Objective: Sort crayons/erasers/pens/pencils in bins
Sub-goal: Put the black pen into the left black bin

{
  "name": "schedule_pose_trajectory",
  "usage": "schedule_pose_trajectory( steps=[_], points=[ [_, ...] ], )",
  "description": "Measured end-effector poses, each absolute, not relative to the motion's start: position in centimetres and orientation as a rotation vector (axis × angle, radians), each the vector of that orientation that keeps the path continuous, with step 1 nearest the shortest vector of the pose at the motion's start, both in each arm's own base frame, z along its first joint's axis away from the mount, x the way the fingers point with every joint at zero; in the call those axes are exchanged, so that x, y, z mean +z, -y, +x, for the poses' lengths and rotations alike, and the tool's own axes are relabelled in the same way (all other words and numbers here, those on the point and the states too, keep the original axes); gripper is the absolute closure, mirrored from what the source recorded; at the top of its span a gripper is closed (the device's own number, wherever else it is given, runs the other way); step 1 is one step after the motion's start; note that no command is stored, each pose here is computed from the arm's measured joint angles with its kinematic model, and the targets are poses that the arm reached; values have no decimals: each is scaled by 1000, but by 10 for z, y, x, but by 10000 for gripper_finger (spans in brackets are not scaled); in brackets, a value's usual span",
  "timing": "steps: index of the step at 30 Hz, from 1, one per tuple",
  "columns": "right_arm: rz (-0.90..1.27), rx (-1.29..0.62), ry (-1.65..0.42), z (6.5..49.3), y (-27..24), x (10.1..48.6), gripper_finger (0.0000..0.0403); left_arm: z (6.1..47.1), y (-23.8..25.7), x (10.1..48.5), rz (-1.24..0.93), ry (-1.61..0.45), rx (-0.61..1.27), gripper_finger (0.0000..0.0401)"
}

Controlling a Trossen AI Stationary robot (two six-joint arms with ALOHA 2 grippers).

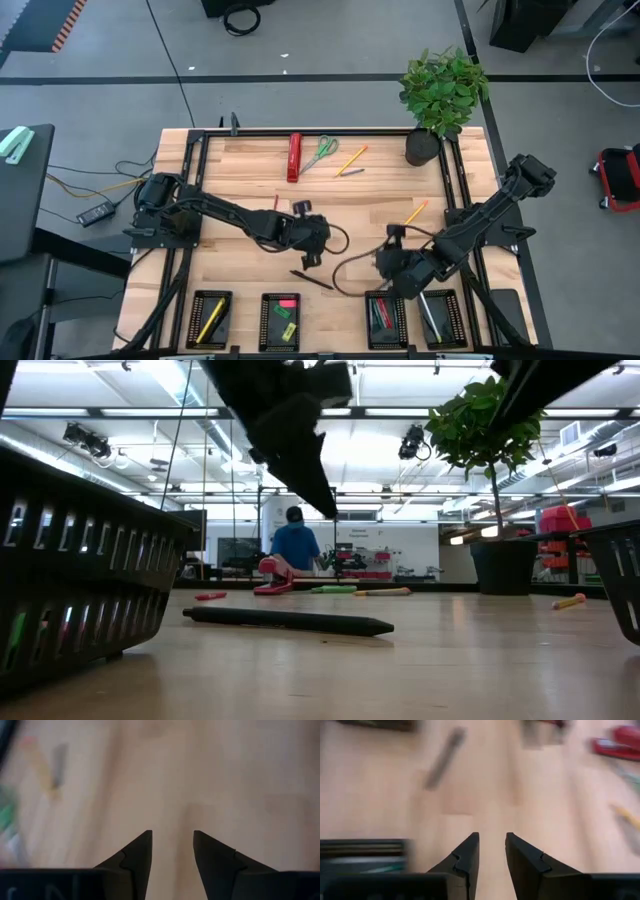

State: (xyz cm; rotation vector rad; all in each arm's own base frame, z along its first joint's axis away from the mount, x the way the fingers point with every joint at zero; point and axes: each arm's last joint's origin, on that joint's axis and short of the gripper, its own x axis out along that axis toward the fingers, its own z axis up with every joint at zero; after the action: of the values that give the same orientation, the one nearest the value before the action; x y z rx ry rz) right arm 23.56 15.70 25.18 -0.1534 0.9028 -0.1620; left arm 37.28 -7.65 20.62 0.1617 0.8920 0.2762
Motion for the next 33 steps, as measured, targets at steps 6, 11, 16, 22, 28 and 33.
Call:
schedule_pose_trajectory(
  steps=[6,11,16,22,28,33],
  points=[
    [-176,-351,-914,235,-136,247,301,374,88,206,164,-928,-98,256],
    [-316,-364,-938,232,-131,238,301,375,98,195,161,-960,-232,253],
    [-515,-504,-899,235,-113,240,301,373,114,195,167,-960,-331,252],
    [-484,-651,-887,245,-82,246,301,375,119,215,123,-1028,-319,256],
    [-346,-718,-885,249,-66,247,301,385,119,209,129,-1131,-305,249],
    [-289,-771,-871,252,-57,248,301,392,120,194,165,-1242,-311,253]
  ],
)
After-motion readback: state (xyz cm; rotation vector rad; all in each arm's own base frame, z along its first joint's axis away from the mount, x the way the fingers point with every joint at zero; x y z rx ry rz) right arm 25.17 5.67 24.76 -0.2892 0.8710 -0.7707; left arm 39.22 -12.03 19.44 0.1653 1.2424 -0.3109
